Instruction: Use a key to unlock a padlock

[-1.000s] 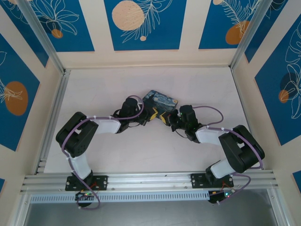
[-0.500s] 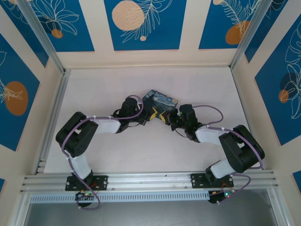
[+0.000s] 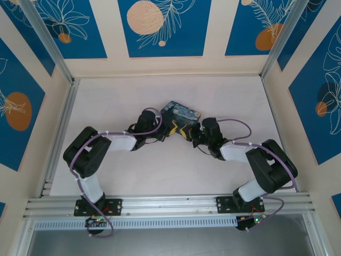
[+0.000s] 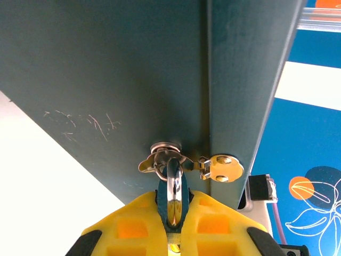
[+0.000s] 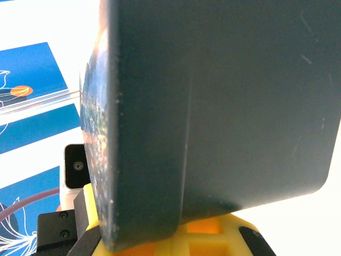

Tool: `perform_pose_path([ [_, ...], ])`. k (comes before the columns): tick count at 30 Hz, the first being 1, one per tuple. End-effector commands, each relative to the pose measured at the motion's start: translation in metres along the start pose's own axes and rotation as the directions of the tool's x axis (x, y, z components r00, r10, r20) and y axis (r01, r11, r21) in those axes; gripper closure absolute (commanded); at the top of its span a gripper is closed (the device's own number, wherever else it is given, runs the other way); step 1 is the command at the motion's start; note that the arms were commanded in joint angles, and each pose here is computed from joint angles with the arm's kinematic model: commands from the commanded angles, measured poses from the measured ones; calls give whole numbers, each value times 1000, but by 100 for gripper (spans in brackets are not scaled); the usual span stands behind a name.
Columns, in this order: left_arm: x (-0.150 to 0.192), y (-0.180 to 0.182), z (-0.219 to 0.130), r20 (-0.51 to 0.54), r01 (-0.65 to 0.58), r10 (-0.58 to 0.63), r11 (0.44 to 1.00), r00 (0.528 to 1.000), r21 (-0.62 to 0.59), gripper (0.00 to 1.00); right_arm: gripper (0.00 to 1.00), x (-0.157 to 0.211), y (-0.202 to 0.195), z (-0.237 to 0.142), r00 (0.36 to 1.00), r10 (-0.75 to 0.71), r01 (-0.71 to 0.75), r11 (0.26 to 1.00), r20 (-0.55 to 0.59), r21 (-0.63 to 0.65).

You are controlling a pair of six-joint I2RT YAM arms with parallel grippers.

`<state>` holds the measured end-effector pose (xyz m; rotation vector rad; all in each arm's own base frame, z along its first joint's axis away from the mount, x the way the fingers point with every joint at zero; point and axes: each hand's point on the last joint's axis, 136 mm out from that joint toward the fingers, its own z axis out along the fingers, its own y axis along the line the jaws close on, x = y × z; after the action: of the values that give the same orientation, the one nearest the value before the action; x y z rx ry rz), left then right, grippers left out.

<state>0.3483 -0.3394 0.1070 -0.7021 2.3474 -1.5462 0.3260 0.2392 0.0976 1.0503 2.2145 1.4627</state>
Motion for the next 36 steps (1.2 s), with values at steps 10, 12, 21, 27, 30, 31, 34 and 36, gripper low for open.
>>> perform_pose_path([
  [10, 6, -40, 2, -23, -49, 52, 992, 998, 114, 100, 100, 2, 2, 9, 991, 129, -127, 991, 28, -41],
  [12, 7, -39, 3, -25, -47, 50, 993, 998, 112, 100, 100, 1, -1, 11, 988, 151, -149, 988, 38, -49],
  [21, 10, -36, 4, -31, -45, 49, 993, 998, 110, 100, 100, -4, 16, 20, 967, 246, -234, 961, 71, -145],
  [27, 12, -36, 4, -34, -46, 50, 993, 998, 112, 100, 100, -5, 27, 26, 967, 242, -227, 959, 76, -170],
  [30, 14, -35, 5, -38, -45, 50, 993, 998, 109, 100, 100, -10, 31, 27, 968, 234, -214, 958, 89, -192],
  [31, 14, -35, 5, -41, -46, 51, 993, 998, 111, 100, 100, -11, 30, 27, 968, 233, -213, 958, 89, -190],
  [34, 15, -35, 5, -42, -46, 51, 993, 998, 111, 100, 100, -14, 27, 28, 970, 224, -204, 963, 99, -177],
  [36, 17, -35, 5, -46, -46, 51, 993, 998, 109, 100, 100, -15, 29, 31, 973, 211, -192, 963, 91, -187],
])
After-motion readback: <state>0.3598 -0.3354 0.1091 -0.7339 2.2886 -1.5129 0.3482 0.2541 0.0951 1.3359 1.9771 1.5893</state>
